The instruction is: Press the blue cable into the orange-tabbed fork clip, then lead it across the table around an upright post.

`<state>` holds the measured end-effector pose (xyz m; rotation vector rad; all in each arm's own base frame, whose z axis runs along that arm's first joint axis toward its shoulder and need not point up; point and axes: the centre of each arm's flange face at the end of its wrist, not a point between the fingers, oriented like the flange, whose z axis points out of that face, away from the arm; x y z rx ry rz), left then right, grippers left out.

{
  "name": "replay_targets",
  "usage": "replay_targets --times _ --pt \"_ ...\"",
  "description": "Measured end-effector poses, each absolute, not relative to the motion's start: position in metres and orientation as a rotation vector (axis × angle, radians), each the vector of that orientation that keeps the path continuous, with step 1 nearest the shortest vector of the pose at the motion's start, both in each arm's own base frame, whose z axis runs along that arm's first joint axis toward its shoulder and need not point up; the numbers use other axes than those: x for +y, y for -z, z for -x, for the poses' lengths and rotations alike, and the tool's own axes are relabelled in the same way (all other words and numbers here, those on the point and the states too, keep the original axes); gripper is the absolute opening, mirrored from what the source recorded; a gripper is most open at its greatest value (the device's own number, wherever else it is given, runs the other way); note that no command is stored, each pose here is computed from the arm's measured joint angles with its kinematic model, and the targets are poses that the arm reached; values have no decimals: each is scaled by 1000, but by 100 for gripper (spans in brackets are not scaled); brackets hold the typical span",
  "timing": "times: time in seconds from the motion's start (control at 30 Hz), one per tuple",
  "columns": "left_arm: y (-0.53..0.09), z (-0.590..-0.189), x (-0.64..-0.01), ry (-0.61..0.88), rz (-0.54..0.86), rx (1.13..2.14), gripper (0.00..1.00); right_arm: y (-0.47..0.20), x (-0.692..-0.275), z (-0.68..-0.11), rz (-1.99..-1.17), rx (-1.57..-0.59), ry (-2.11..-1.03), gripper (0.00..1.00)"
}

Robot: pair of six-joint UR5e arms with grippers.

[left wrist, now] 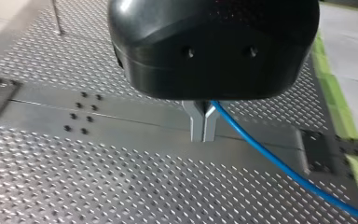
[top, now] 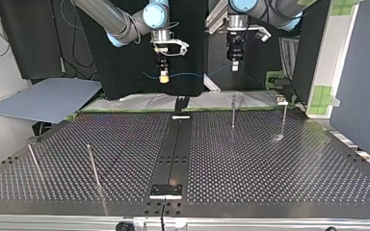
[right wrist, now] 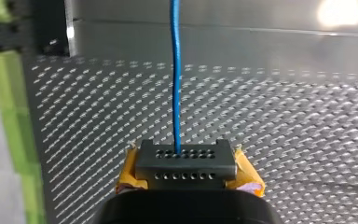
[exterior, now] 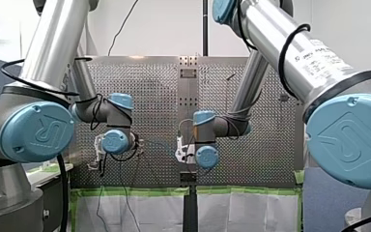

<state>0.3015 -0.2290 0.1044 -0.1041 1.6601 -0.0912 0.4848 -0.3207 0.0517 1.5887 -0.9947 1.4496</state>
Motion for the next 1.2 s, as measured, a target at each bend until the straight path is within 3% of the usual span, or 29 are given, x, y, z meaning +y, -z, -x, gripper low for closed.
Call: replay_targets --times 0.3,0.7,1.2 --pt "-105 -309 -229 120 106 1630 0 -80 -327 -499 -1562 -945 -1601 0" --pt "-66 -307 -214 28 126 1695 0 -45 -338 -526 -1648 -883 -1674 0" --pt "-33 -332 -205 49 192 1684 0 23 -352 -531 -1754 -886 -1635 0"
